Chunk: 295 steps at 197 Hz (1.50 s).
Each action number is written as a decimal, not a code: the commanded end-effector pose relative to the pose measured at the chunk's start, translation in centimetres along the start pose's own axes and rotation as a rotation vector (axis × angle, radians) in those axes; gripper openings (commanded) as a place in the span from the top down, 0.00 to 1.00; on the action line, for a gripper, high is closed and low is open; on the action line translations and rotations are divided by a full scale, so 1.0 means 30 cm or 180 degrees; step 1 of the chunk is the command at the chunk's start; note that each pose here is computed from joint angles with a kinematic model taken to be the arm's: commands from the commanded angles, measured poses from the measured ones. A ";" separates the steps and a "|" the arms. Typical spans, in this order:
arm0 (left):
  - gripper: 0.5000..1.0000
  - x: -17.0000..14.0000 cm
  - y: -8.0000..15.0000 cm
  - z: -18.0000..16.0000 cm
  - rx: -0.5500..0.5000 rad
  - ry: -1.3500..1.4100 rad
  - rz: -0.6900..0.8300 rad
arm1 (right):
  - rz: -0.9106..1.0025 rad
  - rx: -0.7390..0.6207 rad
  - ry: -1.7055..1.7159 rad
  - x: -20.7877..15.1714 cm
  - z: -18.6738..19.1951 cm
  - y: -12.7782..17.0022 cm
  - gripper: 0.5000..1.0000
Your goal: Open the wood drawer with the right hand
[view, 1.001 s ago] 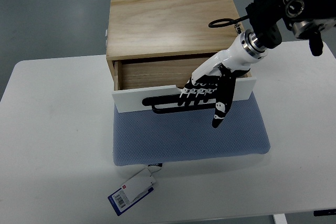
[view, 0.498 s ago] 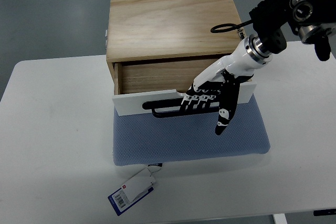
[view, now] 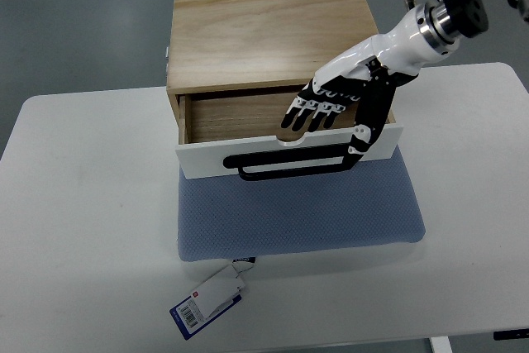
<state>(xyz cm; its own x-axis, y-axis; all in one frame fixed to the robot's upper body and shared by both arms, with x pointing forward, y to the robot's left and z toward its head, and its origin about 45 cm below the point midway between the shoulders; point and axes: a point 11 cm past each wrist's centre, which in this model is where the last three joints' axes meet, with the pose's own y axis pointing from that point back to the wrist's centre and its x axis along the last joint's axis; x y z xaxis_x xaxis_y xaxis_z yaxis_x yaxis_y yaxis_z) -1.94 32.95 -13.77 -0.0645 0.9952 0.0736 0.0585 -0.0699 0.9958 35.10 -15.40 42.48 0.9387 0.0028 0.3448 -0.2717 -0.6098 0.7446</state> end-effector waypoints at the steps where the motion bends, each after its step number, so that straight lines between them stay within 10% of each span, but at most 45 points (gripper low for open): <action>1: 0.00 0.000 0.000 0.000 0.0000 0.0000 0.0000 | 0.0150 0.0142 -0.0064 0.027 -0.014 0.050 0.16; 134: 0.00 0.000 0.000 0.000 0.0000 0.0000 0.0000 | 0.2680 0.1381 -0.1856 0.313 0.400 0.447 0.17; 295: 0.00 0.000 0.000 0.000 0.0000 0.0000 0.0000 | 0.3528 0.2343 -0.3624 0.269 0.882 0.223 0.14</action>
<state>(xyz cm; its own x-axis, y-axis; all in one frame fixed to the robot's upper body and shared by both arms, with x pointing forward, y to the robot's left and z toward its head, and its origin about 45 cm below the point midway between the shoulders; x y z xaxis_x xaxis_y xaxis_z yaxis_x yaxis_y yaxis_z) -1.95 32.95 -13.77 -0.0645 0.9952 0.0736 0.0586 -0.0699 0.9958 46.39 -40.61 35.93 0.1596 -0.9467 -0.2799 -0.9869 -0.1602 -0.0208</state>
